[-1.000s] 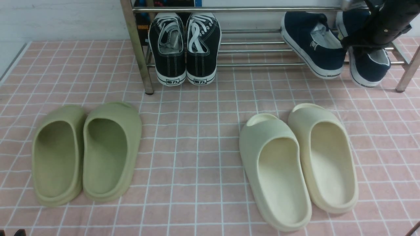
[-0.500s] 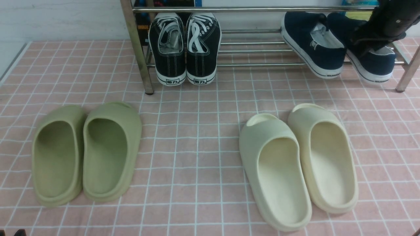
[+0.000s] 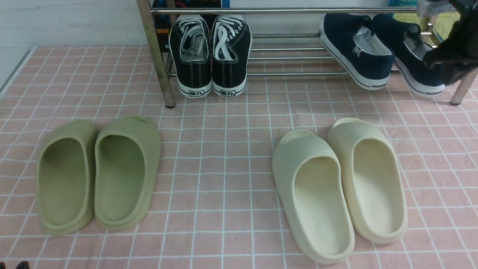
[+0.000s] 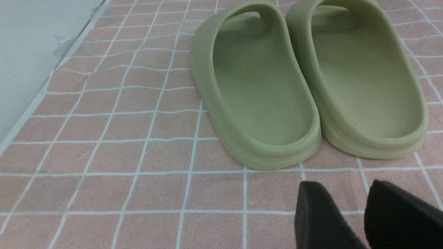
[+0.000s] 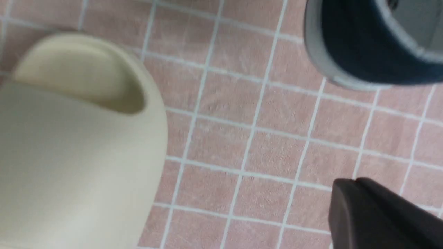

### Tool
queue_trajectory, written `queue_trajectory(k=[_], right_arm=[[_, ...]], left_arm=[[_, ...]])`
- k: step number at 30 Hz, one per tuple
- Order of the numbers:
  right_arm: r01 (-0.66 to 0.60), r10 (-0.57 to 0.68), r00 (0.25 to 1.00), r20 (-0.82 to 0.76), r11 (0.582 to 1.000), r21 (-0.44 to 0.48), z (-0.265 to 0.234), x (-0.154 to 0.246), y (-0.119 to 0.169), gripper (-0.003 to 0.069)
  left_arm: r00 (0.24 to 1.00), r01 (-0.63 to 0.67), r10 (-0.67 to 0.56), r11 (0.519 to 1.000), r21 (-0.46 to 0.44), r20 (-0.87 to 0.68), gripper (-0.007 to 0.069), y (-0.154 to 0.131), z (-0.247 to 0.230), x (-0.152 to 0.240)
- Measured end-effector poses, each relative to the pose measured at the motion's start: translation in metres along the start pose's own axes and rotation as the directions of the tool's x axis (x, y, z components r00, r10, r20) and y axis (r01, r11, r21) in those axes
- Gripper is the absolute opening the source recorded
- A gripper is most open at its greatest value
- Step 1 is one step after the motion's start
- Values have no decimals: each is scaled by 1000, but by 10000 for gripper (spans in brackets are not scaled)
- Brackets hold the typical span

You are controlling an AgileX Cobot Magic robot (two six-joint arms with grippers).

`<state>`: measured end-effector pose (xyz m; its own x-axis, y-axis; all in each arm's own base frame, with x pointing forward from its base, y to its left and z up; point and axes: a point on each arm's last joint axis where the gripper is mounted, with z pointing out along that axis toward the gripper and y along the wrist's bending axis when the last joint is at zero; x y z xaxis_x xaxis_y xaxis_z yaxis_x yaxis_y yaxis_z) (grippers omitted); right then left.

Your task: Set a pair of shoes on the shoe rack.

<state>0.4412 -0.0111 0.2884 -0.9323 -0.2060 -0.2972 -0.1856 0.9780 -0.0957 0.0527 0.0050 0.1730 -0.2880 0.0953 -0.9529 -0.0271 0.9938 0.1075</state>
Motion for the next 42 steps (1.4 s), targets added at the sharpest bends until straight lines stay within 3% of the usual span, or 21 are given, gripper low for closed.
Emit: queue_trajectory(k=[4, 8, 16, 27, 36, 42], right_arm=[[-31, 30, 1000, 6, 998, 46, 24, -1, -5, -19], [-71, 59, 992, 116, 993, 95, 43, -13, -12, -19], [-76, 58, 975, 216, 994, 77, 41, -32, -1, -18], [-103, 90, 976, 200, 993, 54, 33, -40, 1, -15], [-97, 84, 955, 286, 995, 31, -66, -24, 4, -8], [-77, 78, 912, 402, 997, -19, -149, 33, 19, -6]], left_arm=[[1000, 0, 0, 1000, 0, 0, 241, 0, 0, 0], [1000, 0, 0, 1000, 0, 0, 241, 0, 0, 0], [1000, -1, 1, 1000, 0, 0, 241, 0, 0, 0], [1000, 0, 0, 1000, 0, 0, 241, 0, 0, 0], [1000, 0, 0, 1000, 0, 0, 241, 0, 0, 0], [1000, 0, 0, 1000, 0, 0, 241, 0, 0, 0]])
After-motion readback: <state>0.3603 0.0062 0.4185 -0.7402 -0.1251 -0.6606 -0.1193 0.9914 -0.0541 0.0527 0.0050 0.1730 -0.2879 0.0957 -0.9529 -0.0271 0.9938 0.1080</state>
